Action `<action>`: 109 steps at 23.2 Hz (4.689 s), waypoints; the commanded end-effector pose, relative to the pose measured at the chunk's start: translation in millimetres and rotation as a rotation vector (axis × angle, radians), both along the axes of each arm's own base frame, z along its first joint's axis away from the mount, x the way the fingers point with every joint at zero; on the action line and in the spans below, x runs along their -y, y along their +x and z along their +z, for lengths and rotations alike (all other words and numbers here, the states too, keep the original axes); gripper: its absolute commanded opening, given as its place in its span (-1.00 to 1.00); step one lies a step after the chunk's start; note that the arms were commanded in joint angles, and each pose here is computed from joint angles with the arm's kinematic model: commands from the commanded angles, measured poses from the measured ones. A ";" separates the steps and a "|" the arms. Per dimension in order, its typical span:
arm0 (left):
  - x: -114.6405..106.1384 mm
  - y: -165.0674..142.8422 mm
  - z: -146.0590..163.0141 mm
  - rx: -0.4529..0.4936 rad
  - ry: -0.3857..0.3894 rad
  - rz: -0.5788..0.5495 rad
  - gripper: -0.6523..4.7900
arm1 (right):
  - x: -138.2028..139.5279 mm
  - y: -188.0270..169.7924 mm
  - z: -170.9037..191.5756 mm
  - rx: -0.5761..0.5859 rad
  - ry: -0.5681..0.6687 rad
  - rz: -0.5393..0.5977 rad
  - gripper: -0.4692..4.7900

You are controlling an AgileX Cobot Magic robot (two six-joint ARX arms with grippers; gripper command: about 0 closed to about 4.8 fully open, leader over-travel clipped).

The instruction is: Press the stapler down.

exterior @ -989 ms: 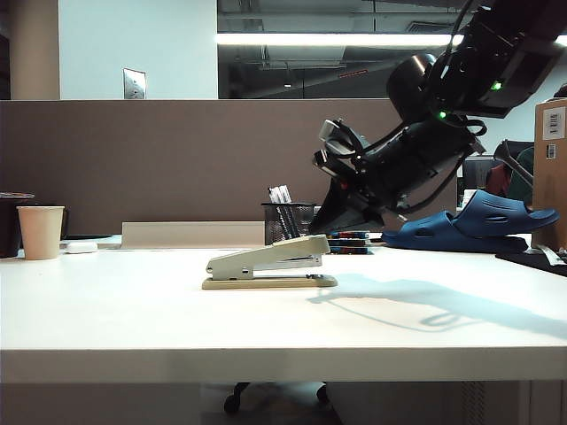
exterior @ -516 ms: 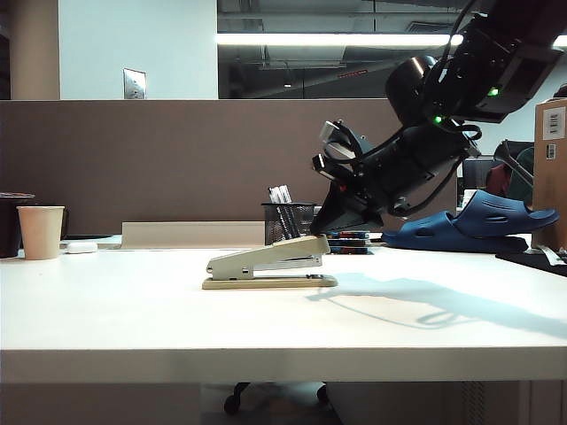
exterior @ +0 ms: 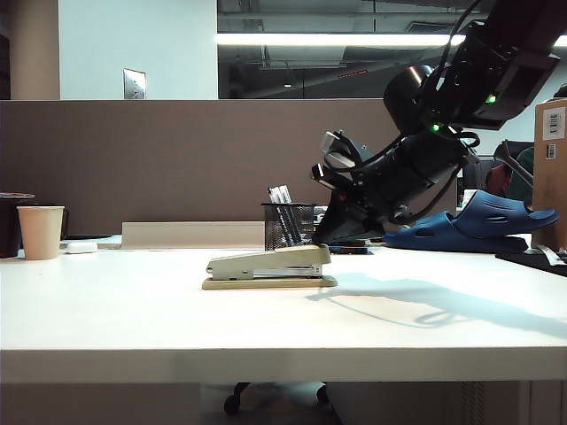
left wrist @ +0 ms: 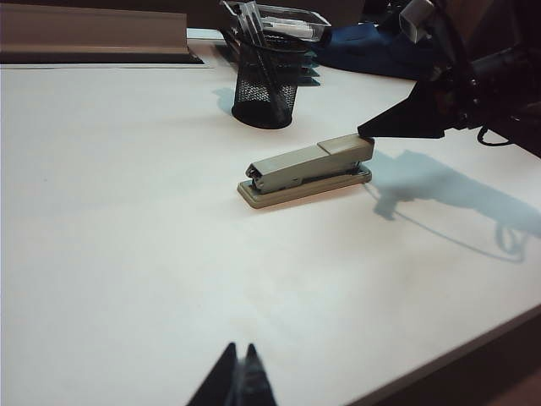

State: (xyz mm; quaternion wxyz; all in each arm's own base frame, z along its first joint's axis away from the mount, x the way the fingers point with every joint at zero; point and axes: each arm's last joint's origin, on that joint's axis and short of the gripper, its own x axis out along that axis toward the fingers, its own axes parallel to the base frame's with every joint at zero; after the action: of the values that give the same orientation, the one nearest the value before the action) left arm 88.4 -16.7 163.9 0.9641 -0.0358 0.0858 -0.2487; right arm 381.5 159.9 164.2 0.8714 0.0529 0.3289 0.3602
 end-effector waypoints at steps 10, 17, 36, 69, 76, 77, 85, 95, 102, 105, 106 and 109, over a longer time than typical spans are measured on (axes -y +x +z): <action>0.0 -0.4 3.1 0.016 0.003 0.001 -0.78 | 1.0 -2.4 -17.9 -0.094 -0.043 -0.020 -0.86; 0.0 -0.3 3.1 0.016 0.003 0.001 -0.78 | 1.8 -4.5 -22.5 -0.133 -0.060 -0.019 -0.86; 0.0 -0.3 3.1 0.016 0.003 0.001 -0.78 | 2.5 -6.2 -24.6 -0.162 -0.070 -0.019 -0.86; -7.2 3.6 18.0 0.174 0.018 0.271 -0.78 | 112.4 -94.7 220.8 0.502 -0.154 -0.392 -0.86; -8.7 3.8 19.8 0.238 0.147 0.314 -0.78 | 154.5 -176.9 213.2 0.634 -0.186 -0.625 -0.86; -8.7 3.8 20.4 0.250 0.160 0.314 -0.78 | 155.9 -185.3 208.4 0.646 -0.188 -0.641 -0.86; -9.0 3.2 28.8 0.338 0.149 0.329 -0.78 | 157.9 -254.6 146.4 0.701 -0.143 -0.709 -0.86; -9.0 2.9 31.5 0.366 0.143 0.332 -0.78 | 158.8 -294.6 86.4 0.819 -0.082 -0.744 -0.86; -9.2 2.7 33.5 0.390 0.139 0.341 -0.78 | 158.7 -294.8 52.0 0.865 -0.061 -0.748 -0.86; -9.2 3.2 31.7 0.386 0.139 0.342 -0.78 | 158.7 -291.2 36.4 0.872 -0.056 -0.752 -0.86; -9.2 3.3 31.2 0.384 0.139 0.341 -0.78 | 158.6 -290.2 33.2 0.873 -0.055 -0.751 -0.86; -9.2 3.7 29.9 0.384 0.139 0.341 -0.78 | 158.7 -286.8 21.4 0.864 -0.069 -0.755 -0.86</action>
State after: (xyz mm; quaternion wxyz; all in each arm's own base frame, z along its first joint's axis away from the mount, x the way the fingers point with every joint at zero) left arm 92.4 -7.5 192.2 0.9915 0.0627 -0.0812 -0.0798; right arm 95.2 1.4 184.1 0.9973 -0.0125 -0.0715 0.0059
